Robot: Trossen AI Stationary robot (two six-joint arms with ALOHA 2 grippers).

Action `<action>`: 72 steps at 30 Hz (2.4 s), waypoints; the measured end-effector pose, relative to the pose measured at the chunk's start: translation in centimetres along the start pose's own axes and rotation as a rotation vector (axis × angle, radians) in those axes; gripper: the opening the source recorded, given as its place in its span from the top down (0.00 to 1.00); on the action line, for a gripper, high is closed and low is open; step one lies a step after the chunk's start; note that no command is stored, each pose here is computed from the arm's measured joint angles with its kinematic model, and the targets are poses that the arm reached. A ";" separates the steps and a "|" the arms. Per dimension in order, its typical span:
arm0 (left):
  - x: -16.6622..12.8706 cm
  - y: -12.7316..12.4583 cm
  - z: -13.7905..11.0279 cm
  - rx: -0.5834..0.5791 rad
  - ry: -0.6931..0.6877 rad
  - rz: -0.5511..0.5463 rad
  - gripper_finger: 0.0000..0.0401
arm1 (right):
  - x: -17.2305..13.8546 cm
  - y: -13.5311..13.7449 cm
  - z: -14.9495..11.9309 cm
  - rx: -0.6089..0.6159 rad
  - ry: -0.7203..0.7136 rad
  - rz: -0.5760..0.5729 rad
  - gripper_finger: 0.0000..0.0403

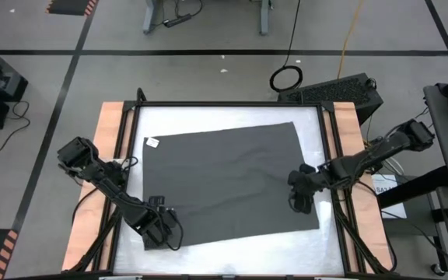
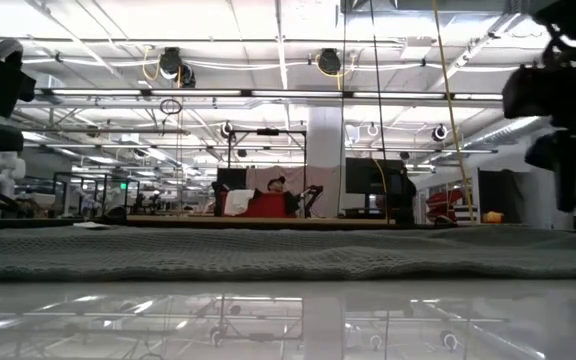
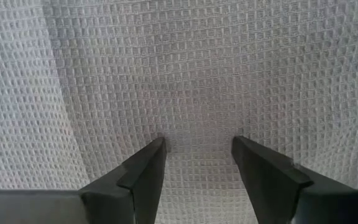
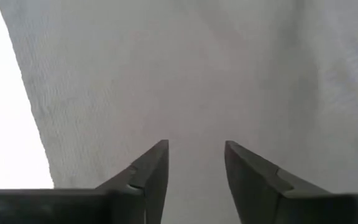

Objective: Roll towel
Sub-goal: Fold the dark gray towel

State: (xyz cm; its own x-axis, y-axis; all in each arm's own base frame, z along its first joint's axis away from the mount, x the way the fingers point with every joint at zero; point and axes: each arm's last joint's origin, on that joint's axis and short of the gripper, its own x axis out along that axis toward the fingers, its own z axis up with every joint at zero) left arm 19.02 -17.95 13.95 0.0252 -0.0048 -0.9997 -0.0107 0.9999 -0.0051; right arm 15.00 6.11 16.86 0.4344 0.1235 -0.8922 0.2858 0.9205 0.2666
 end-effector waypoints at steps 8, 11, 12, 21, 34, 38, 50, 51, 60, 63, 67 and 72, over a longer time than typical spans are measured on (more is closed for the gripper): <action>0.1 0.1 -0.2 0.052 0.026 0.003 0.49 | 2.6 1.1 -2.8 0.056 0.024 0.082 0.63; 0.1 0.2 -0.4 0.054 0.054 0.005 0.49 | 3.1 1.6 -3.6 0.078 0.048 0.085 0.63; 0.1 0.2 -0.5 0.054 0.066 -0.001 0.49 | 3.1 1.8 -3.8 0.082 0.054 0.088 0.63; -1.5 0.4 -0.5 0.079 0.094 0.036 0.49 | 2.5 3.2 -4.4 0.029 0.079 0.086 0.63; -6.2 -1.0 0.2 0.073 -0.162 0.041 0.49 | -2.0 7.5 -2.2 -0.244 -0.077 0.079 0.63; -6.3 -2.2 0.2 0.086 -0.226 -0.020 0.49 | -1.8 8.0 -3.3 -0.232 -0.039 0.074 0.63; -5.9 -4.9 -2.0 0.083 -0.241 -0.107 0.49 | 1.6 11.7 -7.9 -0.243 0.039 0.136 0.63; -5.9 -5.1 -2.3 0.086 -0.239 -0.110 0.49 | 1.9 11.8 -8.3 -0.238 0.048 0.131 0.63; -6.1 -6.8 -4.8 0.037 -0.187 -0.177 0.49 | 1.9 12.4 -9.6 -0.216 0.040 0.152 0.63; -6.0 -7.3 -5.5 0.023 -0.184 -0.181 0.49 | 1.8 12.4 -9.9 -0.219 0.036 0.148 0.63; -4.9 -8.1 -6.2 0.055 -0.163 -0.146 0.49 | 1.7 12.3 -10.0 -0.230 -0.009 0.132 0.62; -2.9 -8.5 -6.1 0.089 -0.127 -0.075 0.49 | 1.7 12.2 -10.1 -0.240 -0.045 0.115 0.58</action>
State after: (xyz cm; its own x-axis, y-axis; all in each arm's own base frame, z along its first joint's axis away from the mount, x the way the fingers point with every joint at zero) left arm 12.89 -26.52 16.75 0.1486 -0.0839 -0.9853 0.0844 0.9938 -0.0719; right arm 10.57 21.34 14.94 0.4911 0.2208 -0.8427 0.0239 0.9636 0.2664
